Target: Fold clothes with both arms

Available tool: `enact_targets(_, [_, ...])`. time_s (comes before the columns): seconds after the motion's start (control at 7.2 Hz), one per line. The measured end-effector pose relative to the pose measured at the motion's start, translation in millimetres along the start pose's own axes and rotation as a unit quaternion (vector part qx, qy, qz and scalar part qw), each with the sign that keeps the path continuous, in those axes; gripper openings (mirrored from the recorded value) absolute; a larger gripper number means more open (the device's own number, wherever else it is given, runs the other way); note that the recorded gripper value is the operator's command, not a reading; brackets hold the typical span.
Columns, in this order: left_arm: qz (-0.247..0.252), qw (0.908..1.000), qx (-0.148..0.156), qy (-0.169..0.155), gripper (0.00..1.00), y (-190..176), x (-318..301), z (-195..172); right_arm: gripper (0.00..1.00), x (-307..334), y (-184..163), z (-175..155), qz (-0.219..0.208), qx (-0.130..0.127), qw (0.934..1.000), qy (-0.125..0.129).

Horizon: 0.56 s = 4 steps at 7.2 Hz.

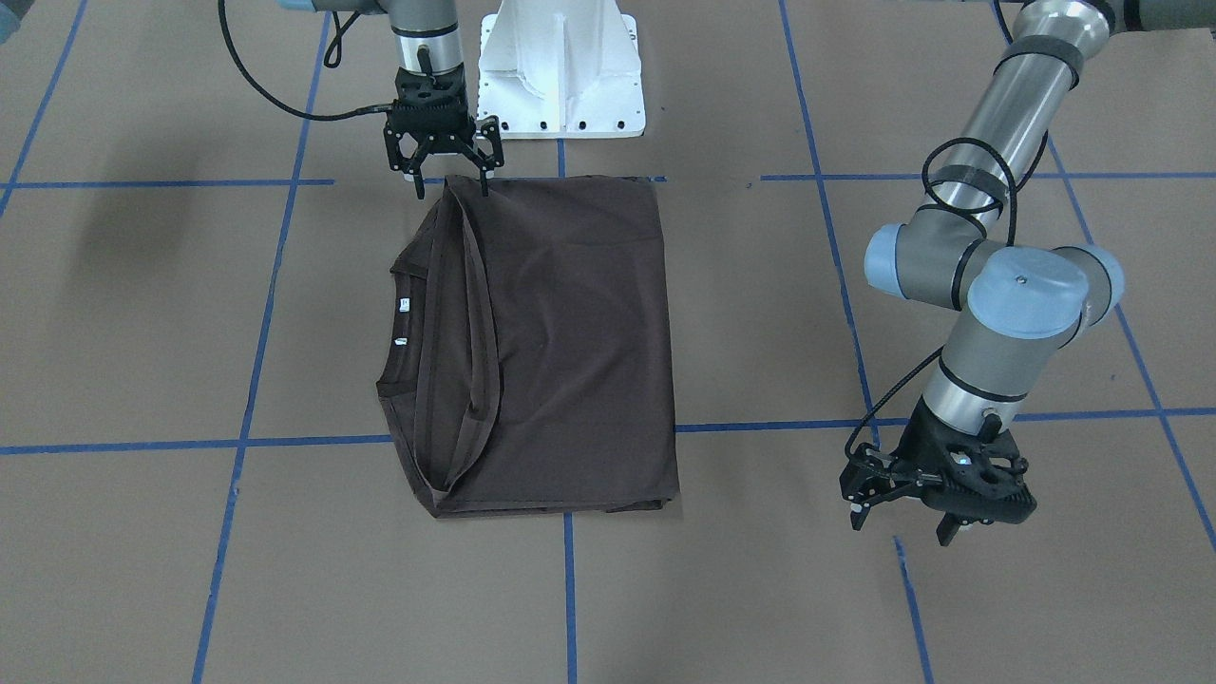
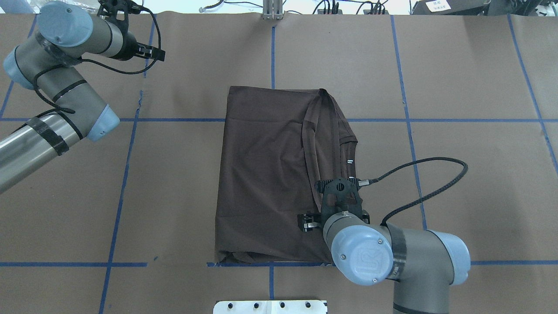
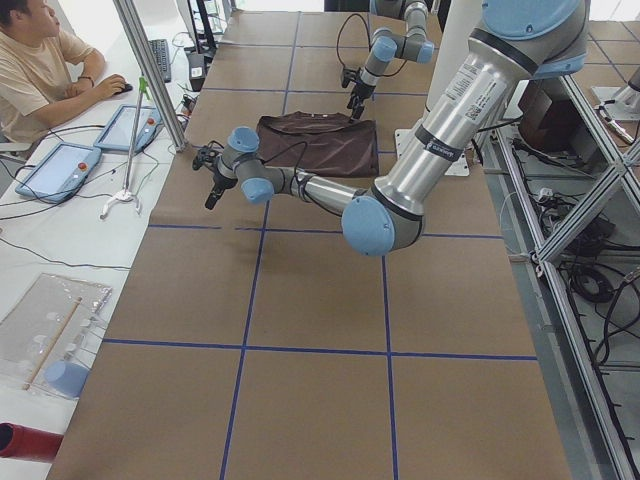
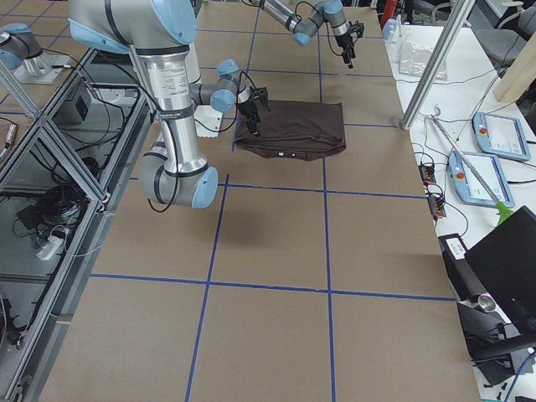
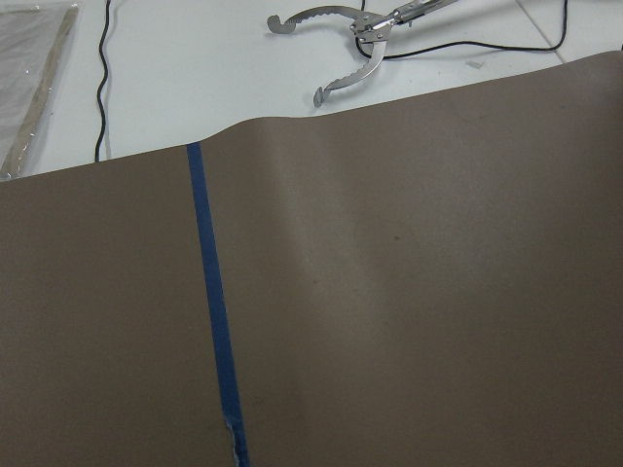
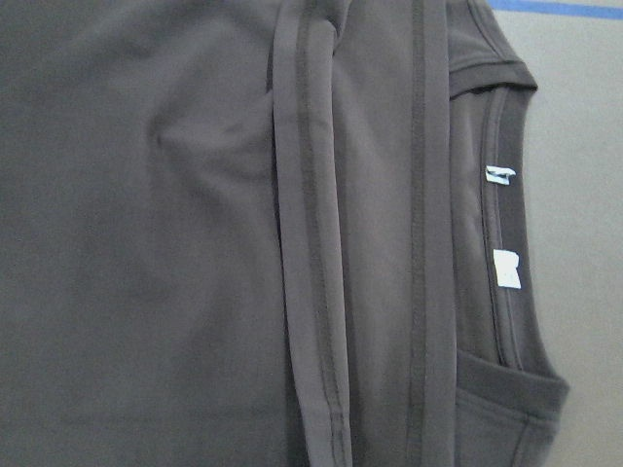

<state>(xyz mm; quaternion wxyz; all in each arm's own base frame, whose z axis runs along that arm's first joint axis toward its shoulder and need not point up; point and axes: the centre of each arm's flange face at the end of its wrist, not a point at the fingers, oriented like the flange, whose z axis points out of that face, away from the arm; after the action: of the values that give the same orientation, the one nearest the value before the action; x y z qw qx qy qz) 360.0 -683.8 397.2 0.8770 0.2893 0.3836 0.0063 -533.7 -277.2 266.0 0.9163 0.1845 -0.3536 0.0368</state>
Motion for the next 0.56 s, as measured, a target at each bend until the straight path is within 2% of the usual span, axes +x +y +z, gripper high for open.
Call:
enact_targets(0.14, [0.0, 1.0, 0.0, 0.0, 1.0, 0.1, 0.3, 0.1, 0.25, -2.3, -13.1, 8.5, -0.009, -0.004, 0.9999, 0.006])
enact_targets(0.56, [0.0, 1.0, -0.001, -0.001, 1.0, 1.0, -0.7, 0.7, 0.15, -9.3, -1.5, 17.0, -0.027, -0.038, 0.9989, 0.006])
